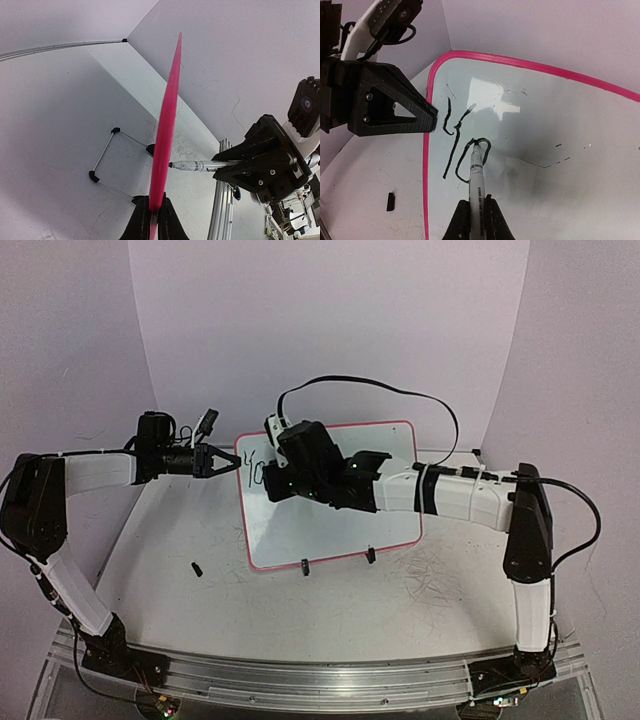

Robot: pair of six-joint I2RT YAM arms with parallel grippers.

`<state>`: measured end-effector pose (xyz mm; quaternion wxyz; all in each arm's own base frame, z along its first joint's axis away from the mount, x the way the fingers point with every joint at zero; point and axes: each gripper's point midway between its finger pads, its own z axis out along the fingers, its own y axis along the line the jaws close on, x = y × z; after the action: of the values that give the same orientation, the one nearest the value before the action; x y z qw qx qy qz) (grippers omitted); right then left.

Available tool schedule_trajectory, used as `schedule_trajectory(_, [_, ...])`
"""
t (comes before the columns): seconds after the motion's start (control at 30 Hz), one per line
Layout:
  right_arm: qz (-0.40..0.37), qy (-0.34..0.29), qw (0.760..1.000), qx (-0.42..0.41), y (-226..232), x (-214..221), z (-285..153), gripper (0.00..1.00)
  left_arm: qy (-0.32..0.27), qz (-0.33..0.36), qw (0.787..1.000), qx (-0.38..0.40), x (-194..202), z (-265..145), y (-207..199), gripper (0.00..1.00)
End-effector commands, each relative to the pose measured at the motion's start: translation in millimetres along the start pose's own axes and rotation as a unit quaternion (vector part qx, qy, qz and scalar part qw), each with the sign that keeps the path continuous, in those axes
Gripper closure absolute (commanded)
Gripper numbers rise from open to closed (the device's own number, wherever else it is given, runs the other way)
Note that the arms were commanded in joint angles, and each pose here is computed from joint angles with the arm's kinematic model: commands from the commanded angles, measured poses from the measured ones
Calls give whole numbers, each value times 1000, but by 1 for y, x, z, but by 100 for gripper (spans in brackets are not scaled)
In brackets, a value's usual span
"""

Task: Write a sentence on the whiteboard

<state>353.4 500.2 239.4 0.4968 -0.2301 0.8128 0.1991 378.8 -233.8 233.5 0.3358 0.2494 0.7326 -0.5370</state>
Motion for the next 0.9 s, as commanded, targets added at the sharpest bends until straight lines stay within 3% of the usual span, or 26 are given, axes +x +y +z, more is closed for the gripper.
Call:
schedule_trajectory(0.0, [3,-4,1000,-5,3,-8,3,100,-9,29,999,32,-15,-6,-27,100])
schedule_trajectory(0.2, [28,-44,998,-30,-6,-34,-35,100,-9,29,999,32,-14,-6,-27,100])
schedule_trajectory(0.37, [34,-28,999,-28,-14,-17,-30,100,-11,32,999,31,-16,-7,-28,100])
schedule_trajectory(0.87, [18,-46,999,-14,-14,-30,-20,100,-10,30,999,31,-14,-6,-27,100])
